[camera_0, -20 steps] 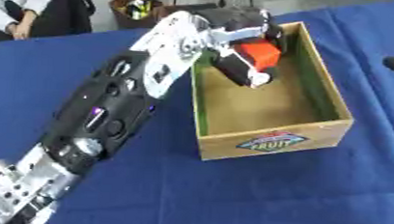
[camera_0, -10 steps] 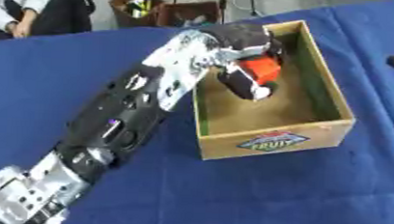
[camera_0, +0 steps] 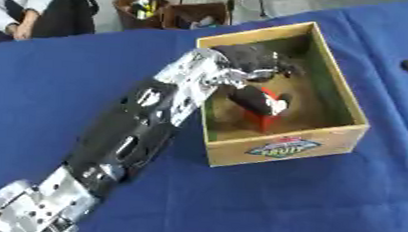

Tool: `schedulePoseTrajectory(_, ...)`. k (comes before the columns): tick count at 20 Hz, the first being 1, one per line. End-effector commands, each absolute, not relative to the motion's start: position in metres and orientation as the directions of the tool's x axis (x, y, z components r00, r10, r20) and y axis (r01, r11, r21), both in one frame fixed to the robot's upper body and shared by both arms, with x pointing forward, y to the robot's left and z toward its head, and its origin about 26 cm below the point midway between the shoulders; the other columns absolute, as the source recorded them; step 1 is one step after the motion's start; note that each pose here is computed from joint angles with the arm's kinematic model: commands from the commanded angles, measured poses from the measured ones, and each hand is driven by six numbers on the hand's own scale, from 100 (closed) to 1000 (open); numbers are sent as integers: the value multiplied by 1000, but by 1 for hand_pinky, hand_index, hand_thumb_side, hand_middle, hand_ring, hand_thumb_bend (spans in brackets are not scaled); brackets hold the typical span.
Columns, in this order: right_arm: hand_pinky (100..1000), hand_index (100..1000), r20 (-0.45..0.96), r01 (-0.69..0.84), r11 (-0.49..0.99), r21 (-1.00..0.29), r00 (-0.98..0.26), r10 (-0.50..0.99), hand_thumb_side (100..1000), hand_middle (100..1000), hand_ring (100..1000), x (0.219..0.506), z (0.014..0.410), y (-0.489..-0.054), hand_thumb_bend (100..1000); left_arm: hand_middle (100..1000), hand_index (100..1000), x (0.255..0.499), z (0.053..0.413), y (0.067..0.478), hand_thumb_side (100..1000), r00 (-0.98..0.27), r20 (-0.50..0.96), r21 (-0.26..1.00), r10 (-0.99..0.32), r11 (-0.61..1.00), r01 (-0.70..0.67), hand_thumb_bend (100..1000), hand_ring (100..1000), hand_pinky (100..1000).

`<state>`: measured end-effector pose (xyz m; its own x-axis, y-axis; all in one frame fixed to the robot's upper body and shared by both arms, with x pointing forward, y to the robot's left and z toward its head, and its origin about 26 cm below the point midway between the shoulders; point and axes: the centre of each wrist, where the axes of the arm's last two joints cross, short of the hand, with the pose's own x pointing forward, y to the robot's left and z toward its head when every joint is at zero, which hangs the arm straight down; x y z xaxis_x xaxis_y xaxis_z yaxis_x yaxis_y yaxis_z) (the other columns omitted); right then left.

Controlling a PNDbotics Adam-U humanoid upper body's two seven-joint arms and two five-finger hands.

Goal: Pick up objects on the table and place them in the box.

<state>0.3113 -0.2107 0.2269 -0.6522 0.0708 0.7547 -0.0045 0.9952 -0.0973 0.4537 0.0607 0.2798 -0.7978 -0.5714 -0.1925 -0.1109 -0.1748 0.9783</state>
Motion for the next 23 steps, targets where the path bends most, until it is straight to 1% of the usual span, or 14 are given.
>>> schedulePoseTrajectory(1,956,730,737,-13,995,-100,-672,66,516,539,745,308,233,-209,100,811,972,446,303,64,774,-787,-233,972,-571,-122,-200,100,792,647)
schedulePoseTrajectory(3,957,730,739,-12,995,-101,-670,67,515,539,745,308,233,-209,100,797,966,440,317,67,762,-775,-249,964,-580,-76,-253,100,776,632)
schedulePoseTrajectory(5,957,730,741,-8,995,-100,-668,69,514,539,745,308,232,-210,100,762,945,434,333,74,767,-768,-243,955,-593,-6,-298,100,749,603)
schedulePoseTrajectory(6,957,730,742,-6,995,-99,-667,70,514,539,745,308,232,-210,100,762,945,430,341,79,767,-765,-236,947,-599,33,-318,100,749,603)
schedulePoseTrajectory(8,957,730,742,-5,995,-99,-667,71,514,539,745,308,231,-210,100,762,945,423,349,83,767,-767,-224,939,-601,78,-335,100,749,603)
schedulePoseTrajectory(9,957,730,743,-4,995,-98,-666,71,512,539,745,308,231,-210,100,735,921,420,353,85,769,-767,-218,936,-603,93,-339,100,721,574)
schedulePoseTrajectory(11,957,730,746,0,995,-95,-663,71,511,539,745,307,230,-211,100,720,906,413,365,95,764,-763,-192,918,-617,162,-362,100,707,561)
schedulePoseTrajectory(12,957,730,746,0,995,-95,-662,71,511,539,745,307,230,-211,100,707,893,410,370,102,747,-763,-181,905,-620,200,-377,100,698,555)
schedulePoseTrajectory(17,956,730,749,4,996,-91,-659,71,511,540,745,307,228,-211,100,682,864,390,384,129,702,-769,-154,832,-620,339,-440,100,669,535)
schedulePoseTrajectory(20,956,730,747,9,996,-87,-661,71,512,540,745,307,228,-211,100,679,862,377,388,140,699,-776,-139,791,-615,403,-461,100,667,534)
schedulePoseTrajectory(23,956,730,746,10,996,-87,-661,72,512,540,745,307,229,-211,100,679,862,362,392,143,699,-791,-122,781,-600,434,-450,100,667,534)
